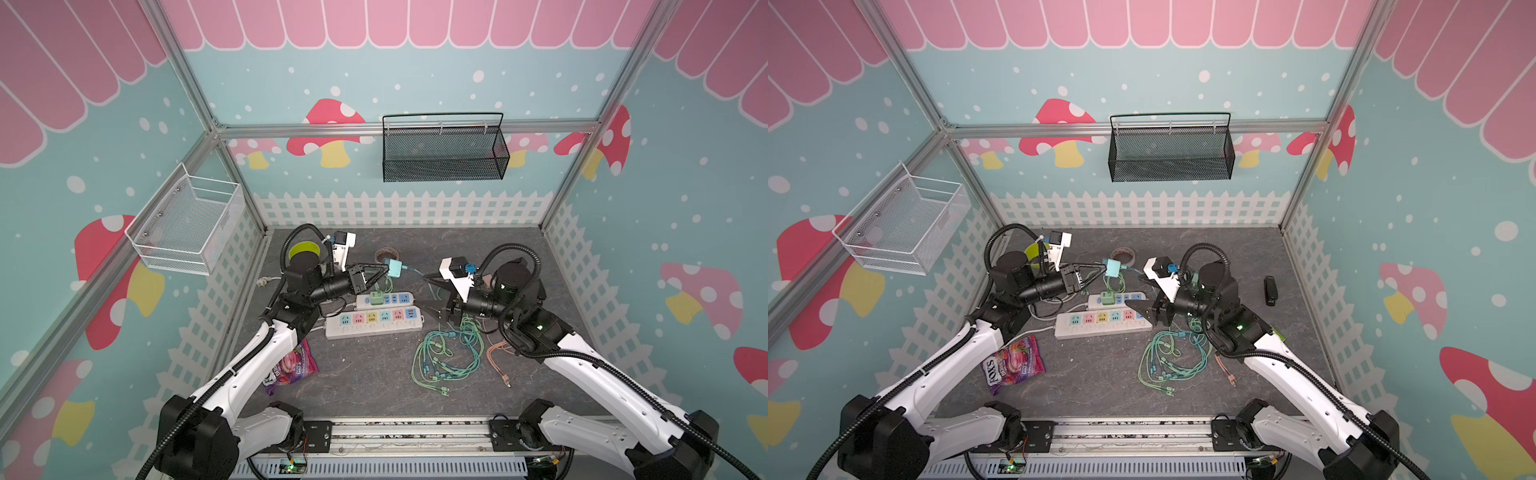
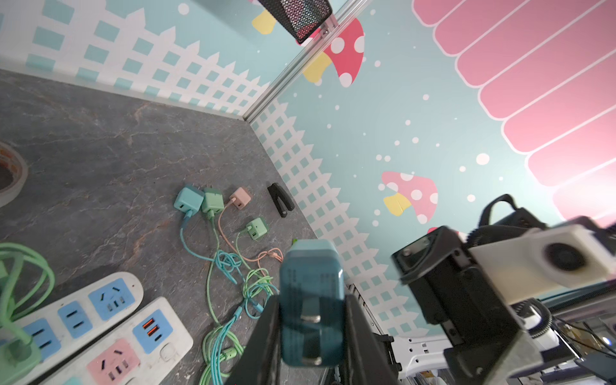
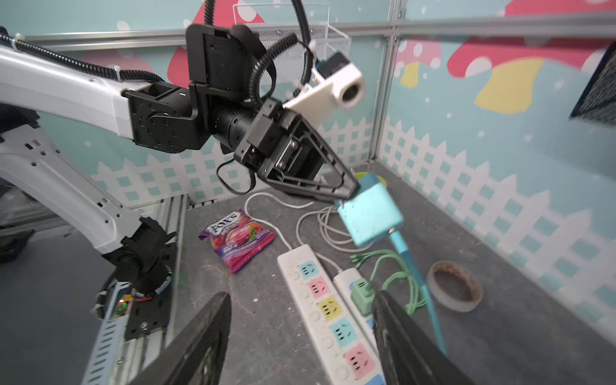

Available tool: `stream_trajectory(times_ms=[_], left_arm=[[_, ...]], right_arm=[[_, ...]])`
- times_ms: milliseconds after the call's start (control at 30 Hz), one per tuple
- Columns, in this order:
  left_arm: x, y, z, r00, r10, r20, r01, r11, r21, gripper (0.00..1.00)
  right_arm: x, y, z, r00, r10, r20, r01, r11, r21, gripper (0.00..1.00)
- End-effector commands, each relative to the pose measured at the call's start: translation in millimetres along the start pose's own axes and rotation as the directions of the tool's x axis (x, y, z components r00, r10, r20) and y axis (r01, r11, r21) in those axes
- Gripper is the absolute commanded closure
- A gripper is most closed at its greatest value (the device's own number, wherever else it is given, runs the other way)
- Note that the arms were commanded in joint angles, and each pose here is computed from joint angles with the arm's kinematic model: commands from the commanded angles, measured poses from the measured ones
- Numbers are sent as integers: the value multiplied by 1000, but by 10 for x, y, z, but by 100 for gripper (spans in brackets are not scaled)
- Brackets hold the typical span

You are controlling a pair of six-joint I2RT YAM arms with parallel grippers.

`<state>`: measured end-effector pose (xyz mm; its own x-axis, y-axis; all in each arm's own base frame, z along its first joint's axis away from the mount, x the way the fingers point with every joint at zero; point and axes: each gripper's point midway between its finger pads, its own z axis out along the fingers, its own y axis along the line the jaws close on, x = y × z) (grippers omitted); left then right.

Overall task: Insert plugs into power strip
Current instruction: Insert the plug into the socket.

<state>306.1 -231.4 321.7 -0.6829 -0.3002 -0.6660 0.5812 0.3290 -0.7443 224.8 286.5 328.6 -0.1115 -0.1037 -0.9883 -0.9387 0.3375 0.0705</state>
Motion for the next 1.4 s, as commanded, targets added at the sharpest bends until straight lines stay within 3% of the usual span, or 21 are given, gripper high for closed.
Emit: stream_trajectory(times_ms=[0,200,533,900,1233,1367], left_arm=[[-145,-285,-24,996,54,64,-62,989,136,100],[-138,-414,-64,993,65,101,-87,970,227,100],[-50,-563,-104,988,103,112,-132,946,297,100],[81,-533,-139,982,141,123,-170,944,283,100],[175,-607,-108,971,205,123,-233,930,286,100],[178,-565,-112,967,220,127,-246,935,254,100]], right_arm=[[-59,90,46,986,143,87,-134,986,-97,39],[-114,45,122,957,235,169,-211,966,-150,43],[-305,-158,280,911,336,240,-288,933,-214,38],[-557,-143,312,881,371,293,-274,906,-323,42],[-570,-178,440,877,407,255,-301,880,-368,52],[-575,-154,437,879,407,248,-299,876,-378,62]])
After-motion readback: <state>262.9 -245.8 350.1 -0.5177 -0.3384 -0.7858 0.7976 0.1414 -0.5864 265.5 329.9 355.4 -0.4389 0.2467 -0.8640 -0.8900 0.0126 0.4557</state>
